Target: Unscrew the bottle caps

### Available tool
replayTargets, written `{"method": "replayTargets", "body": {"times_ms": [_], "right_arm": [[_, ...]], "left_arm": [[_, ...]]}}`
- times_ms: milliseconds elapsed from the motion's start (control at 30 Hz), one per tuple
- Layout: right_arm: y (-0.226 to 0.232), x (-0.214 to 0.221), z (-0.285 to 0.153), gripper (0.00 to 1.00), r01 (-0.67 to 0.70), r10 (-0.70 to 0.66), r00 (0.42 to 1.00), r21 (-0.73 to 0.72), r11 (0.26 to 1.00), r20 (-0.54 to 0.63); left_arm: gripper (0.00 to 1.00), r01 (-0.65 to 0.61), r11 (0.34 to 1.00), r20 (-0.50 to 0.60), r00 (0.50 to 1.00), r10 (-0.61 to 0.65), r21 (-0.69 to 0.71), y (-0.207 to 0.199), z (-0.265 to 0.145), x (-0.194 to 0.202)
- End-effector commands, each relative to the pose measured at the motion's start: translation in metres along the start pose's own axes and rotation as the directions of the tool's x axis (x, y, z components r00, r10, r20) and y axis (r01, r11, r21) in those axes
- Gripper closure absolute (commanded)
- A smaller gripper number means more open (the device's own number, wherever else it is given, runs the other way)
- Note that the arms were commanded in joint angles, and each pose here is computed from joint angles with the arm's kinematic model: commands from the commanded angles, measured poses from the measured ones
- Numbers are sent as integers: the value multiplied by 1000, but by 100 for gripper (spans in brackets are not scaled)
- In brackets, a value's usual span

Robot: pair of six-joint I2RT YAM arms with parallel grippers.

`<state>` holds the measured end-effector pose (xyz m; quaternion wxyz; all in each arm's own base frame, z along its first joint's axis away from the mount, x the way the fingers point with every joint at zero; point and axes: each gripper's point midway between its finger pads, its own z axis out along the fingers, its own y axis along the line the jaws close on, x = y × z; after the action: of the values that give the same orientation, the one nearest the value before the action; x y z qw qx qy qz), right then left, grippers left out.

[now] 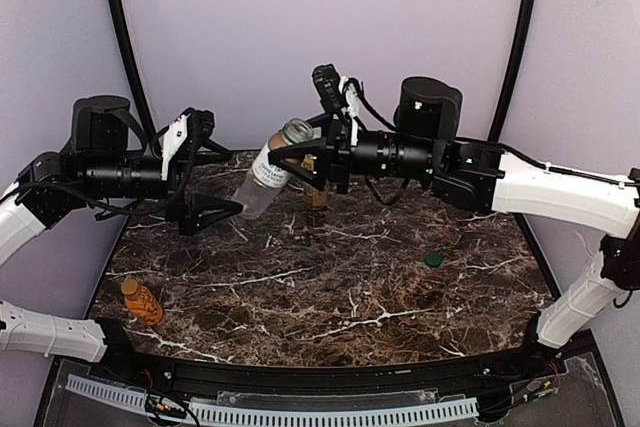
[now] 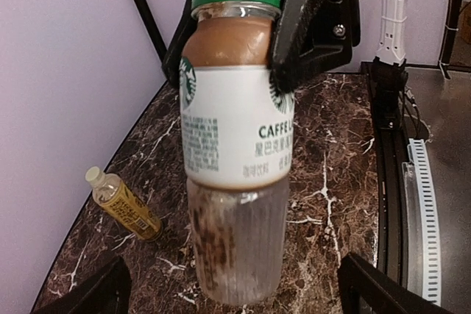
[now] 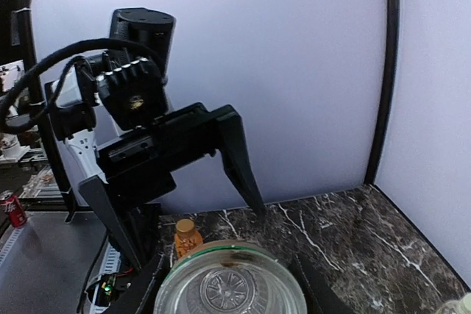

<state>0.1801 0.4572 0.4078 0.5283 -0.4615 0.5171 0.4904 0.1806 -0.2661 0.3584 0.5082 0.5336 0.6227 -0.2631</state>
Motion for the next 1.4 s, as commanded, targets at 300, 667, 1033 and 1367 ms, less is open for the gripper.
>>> {"method": "replayTargets", "body": {"times_ms": [300,667,1033,1367], "right_arm": [[-245,127,-227,78,72,323,918,895,439,-232],[-276,219,-261,76,34,338,930,949,315,-146],[-279,257,-265,69,70,417,887,952,299,-196],[-285,258,-267,60,145,516,809,946,290,-282]], "left_arm": [[1,-44,930,-59,998,24,-364,59,-42,39],[1,-15,916,-66,998,-12,-400,64,-52,55],[1,-10,917,-69,997,-19,-398,66,-50,58],[1,-13,918,-66,998,-14,-396,65,-50,57]]}}
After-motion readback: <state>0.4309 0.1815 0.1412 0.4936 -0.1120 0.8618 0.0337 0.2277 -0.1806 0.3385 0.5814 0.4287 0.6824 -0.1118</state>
